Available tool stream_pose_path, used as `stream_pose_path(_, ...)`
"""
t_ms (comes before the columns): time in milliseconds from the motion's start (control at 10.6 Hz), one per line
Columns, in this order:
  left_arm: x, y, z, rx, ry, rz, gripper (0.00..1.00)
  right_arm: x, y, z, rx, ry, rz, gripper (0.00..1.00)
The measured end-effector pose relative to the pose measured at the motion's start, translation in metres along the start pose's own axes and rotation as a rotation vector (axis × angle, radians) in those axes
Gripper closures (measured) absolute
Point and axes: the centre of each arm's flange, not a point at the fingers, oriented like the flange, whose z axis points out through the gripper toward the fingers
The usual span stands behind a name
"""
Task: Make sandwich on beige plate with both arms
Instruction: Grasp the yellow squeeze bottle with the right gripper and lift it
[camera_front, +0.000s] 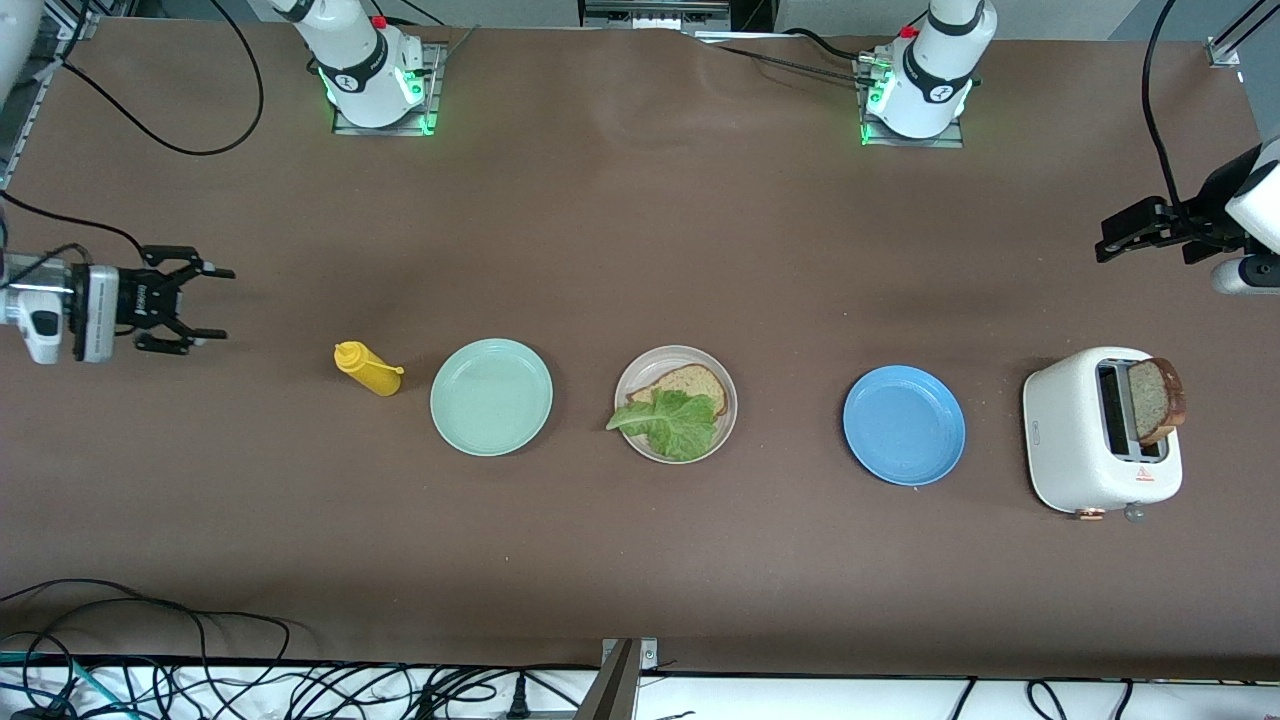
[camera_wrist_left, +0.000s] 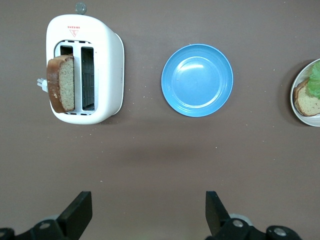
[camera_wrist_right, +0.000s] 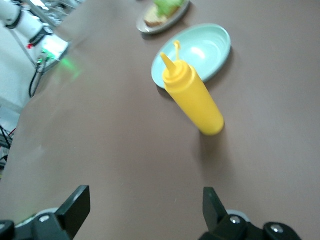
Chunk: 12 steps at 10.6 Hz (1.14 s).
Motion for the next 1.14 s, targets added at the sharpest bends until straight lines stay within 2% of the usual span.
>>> stream_pose_path(95, 0.000, 0.000, 0.000, 0.000, 0.000, 0.000, 0.00, -0.006, 0.011, 0.024, 0.030, 0.061, -0.066, 0.00)
stream_pose_path(284, 0.000, 0.000, 0.000, 0.000, 0.000, 0.000, 0.00, -0.013, 0.037, 0.075, 0.051, 0.173, -0.200, 0.00)
stream_pose_path(568, 0.001, 0.000, 0.000, 0.000, -0.001, 0.000, 0.00, -0.007, 0.061, 0.110, 0.022, 0.267, -0.311, 0.00)
stream_pose_path(851, 0.001, 0.000, 0.001, 0.000, -0.001, 0.000, 0.00, 0.007, 0.072, 0.131, -0.014, 0.314, -0.363, 0.00)
stream_pose_path(1135, 0.001, 0.000, 0.001, 0.000, -0.002, 0.000, 0.00, 0.008, 0.078, 0.159, -0.002, 0.332, -0.361, 0.01)
